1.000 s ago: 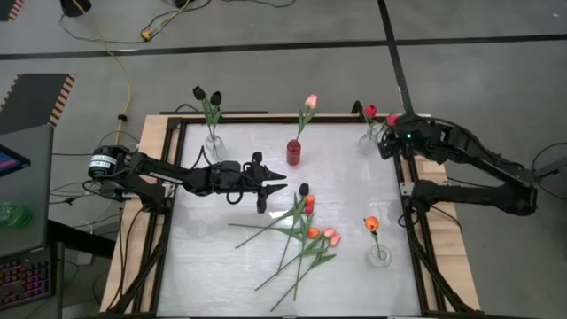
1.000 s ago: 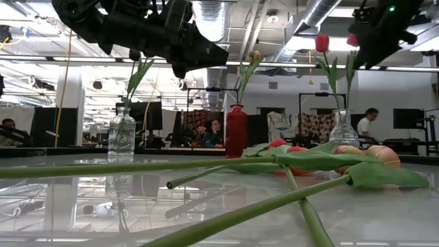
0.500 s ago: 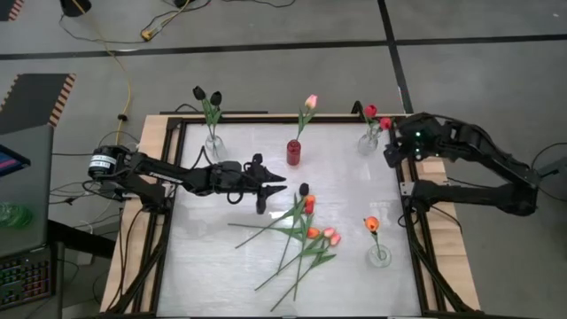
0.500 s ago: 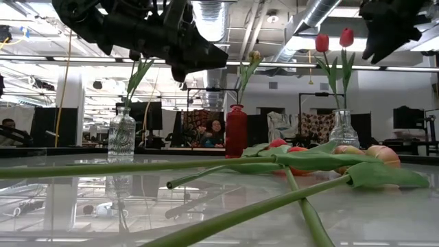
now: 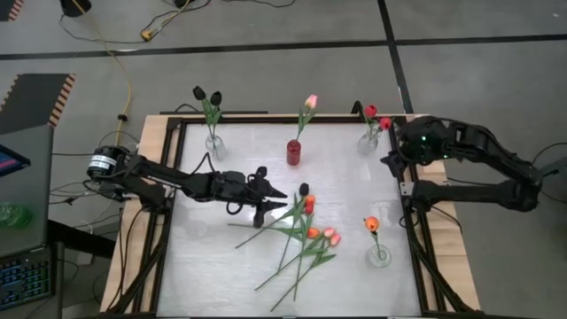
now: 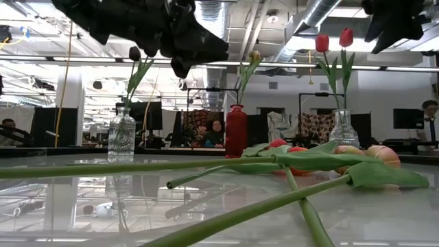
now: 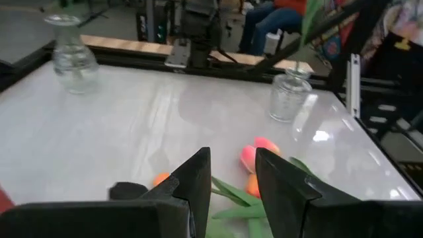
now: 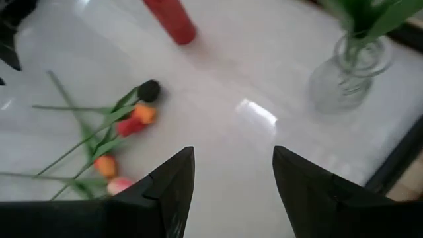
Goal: Sort flowers into vase by color
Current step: Put the black flower into the top left transparent vase
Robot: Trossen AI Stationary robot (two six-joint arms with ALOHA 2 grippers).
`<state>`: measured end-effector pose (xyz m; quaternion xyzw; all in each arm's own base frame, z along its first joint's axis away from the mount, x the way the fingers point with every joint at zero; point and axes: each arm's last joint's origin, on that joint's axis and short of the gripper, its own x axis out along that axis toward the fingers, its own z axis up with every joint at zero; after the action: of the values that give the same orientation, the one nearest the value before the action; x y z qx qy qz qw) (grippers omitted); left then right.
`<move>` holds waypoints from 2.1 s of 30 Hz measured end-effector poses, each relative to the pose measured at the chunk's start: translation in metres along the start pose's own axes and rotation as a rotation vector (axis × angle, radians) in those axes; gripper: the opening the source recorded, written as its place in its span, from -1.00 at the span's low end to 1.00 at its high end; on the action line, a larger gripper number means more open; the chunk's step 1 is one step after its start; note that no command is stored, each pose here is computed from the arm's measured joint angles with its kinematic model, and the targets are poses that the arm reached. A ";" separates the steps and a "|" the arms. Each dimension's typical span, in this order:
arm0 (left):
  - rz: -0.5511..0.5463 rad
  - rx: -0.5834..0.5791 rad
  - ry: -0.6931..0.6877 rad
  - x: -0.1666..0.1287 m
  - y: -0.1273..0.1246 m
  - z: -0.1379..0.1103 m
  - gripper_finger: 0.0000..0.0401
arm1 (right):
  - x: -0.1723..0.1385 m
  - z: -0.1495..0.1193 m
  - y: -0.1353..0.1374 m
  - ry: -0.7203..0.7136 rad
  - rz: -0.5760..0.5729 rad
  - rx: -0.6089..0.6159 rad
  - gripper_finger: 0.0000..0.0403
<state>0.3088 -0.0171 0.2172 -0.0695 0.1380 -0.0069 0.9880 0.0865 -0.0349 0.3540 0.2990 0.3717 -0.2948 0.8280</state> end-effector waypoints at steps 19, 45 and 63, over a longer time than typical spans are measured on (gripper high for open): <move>0.076 -0.148 0.206 0.065 -0.004 -0.015 -0.47 | 0.009 -0.013 0.037 0.058 0.066 -0.124 0.15; 0.233 -0.289 0.483 0.094 -0.006 -0.037 -0.47 | 0.057 -0.025 0.105 0.086 0.022 -0.349 0.15; 0.258 -0.320 0.472 0.094 -0.017 -0.040 -0.47 | 0.077 -0.027 0.117 0.128 -0.027 -0.381 0.15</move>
<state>0.3881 -0.0428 0.1557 -0.2026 0.3704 0.1245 0.8979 0.1999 0.0400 0.3105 0.1500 0.4765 -0.2109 0.8402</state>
